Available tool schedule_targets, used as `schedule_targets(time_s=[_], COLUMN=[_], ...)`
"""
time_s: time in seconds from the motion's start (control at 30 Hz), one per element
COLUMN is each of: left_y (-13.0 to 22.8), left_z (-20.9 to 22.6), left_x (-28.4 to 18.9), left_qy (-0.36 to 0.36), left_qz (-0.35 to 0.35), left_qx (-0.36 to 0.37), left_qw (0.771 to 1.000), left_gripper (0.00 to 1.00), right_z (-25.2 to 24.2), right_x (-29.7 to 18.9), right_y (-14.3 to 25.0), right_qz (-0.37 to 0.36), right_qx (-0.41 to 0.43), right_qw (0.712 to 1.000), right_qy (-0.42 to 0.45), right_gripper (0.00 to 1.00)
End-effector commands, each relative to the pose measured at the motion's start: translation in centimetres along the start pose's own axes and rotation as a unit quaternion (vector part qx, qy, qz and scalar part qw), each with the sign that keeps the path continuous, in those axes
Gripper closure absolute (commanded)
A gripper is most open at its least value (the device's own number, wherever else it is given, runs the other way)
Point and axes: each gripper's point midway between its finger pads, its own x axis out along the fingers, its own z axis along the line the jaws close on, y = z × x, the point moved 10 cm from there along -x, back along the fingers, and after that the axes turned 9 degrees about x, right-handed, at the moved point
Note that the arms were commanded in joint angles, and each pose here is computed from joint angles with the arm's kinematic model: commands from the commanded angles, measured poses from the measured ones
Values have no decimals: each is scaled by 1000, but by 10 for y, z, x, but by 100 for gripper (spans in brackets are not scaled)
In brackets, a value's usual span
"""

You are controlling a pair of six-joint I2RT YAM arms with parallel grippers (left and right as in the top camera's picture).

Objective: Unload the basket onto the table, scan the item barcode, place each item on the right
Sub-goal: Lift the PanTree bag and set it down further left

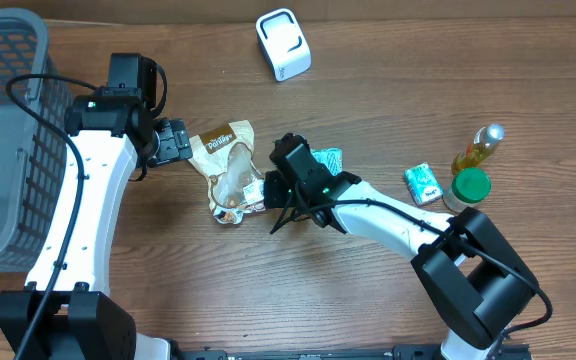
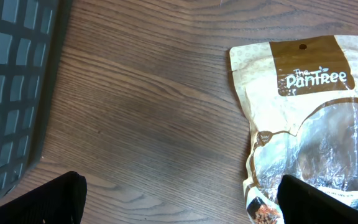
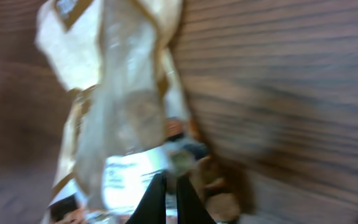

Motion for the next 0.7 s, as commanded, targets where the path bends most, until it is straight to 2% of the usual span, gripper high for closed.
schedule_targets(time_s=[0.0,0.17,0.3,0.43,0.67], left_y=[-2,-2,-2,-2,-2], left_z=[-1,-1,-1,-1,-1], left_x=[-1,-1,-1,-1,-1], left_qy=[0,0,0,0,0], left_qz=[-3,-3,-3,-3,-3], left_qx=[-4,-4,-4,-4,-4], left_qw=[1000,1000,1000,1000,1000], left_gripper=[0,0,0,0,1], right_z=[19,50,62,55,3], right_x=[2,2,1,-1,-4], right_y=[21,47,49,27,-26], right_qz=[40,42,11,-20,-53], right_qx=[-21,-66,-122,-114,-46], right_qw=[998,993,987,987,996], right_qy=[-44,-88,-108,-108,-49], right_gripper=[95,88,87,87,87])
